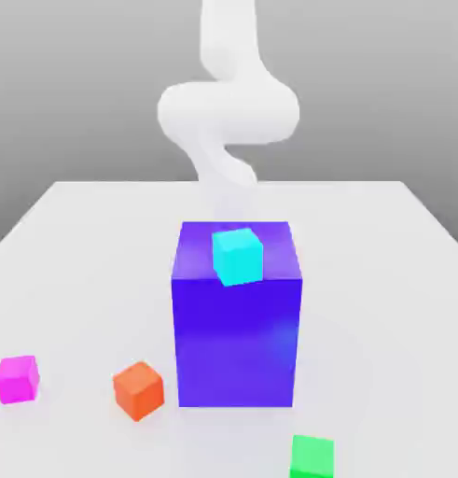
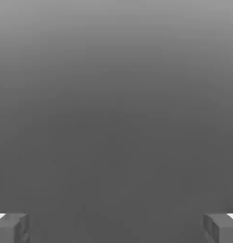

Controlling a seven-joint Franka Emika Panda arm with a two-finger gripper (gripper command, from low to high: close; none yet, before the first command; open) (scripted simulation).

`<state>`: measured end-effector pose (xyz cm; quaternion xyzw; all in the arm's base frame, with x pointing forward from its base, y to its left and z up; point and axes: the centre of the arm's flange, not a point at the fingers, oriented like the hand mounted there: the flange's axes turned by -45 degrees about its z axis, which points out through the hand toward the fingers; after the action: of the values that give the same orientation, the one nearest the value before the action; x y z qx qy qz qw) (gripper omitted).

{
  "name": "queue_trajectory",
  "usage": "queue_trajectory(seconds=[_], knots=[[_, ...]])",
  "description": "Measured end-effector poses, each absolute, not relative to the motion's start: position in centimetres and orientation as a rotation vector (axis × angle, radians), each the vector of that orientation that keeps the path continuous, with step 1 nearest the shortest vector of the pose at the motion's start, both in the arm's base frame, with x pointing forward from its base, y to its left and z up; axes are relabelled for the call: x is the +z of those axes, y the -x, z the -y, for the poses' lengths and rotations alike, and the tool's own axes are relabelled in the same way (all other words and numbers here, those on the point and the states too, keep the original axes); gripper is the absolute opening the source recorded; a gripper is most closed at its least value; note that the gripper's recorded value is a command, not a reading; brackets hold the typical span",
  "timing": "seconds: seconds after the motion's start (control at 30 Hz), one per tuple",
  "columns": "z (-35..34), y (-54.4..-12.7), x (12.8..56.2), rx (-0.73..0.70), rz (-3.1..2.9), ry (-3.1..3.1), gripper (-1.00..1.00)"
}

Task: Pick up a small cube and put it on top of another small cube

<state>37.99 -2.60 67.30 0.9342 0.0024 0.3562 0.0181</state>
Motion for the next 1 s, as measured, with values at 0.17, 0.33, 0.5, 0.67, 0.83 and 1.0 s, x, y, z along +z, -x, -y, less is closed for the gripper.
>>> queue_trajectory(seconds=[0.17, 0.33, 0.5, 0.67, 0.83, 1.0], knots=[[8.7, -43.0, 58.7, 0.865, -0.066, -2.917, 0.0], [15.2, -45.1, 49.5, 0.64, -0.12, -2.946, 0.0], [21.5, -44.5, 39.8, 0.424, -0.175, -2.988, 0.0], [27.7, -40.8, 30.1, 0.218, -0.202, -3.044, 0.0], [30.9, -35.8, 20.9, 0.032, -0.286, -3.112, 0.0], [31.4, -34.8, 14.2, 0.0, -0.301, -3.126, 0.0]])
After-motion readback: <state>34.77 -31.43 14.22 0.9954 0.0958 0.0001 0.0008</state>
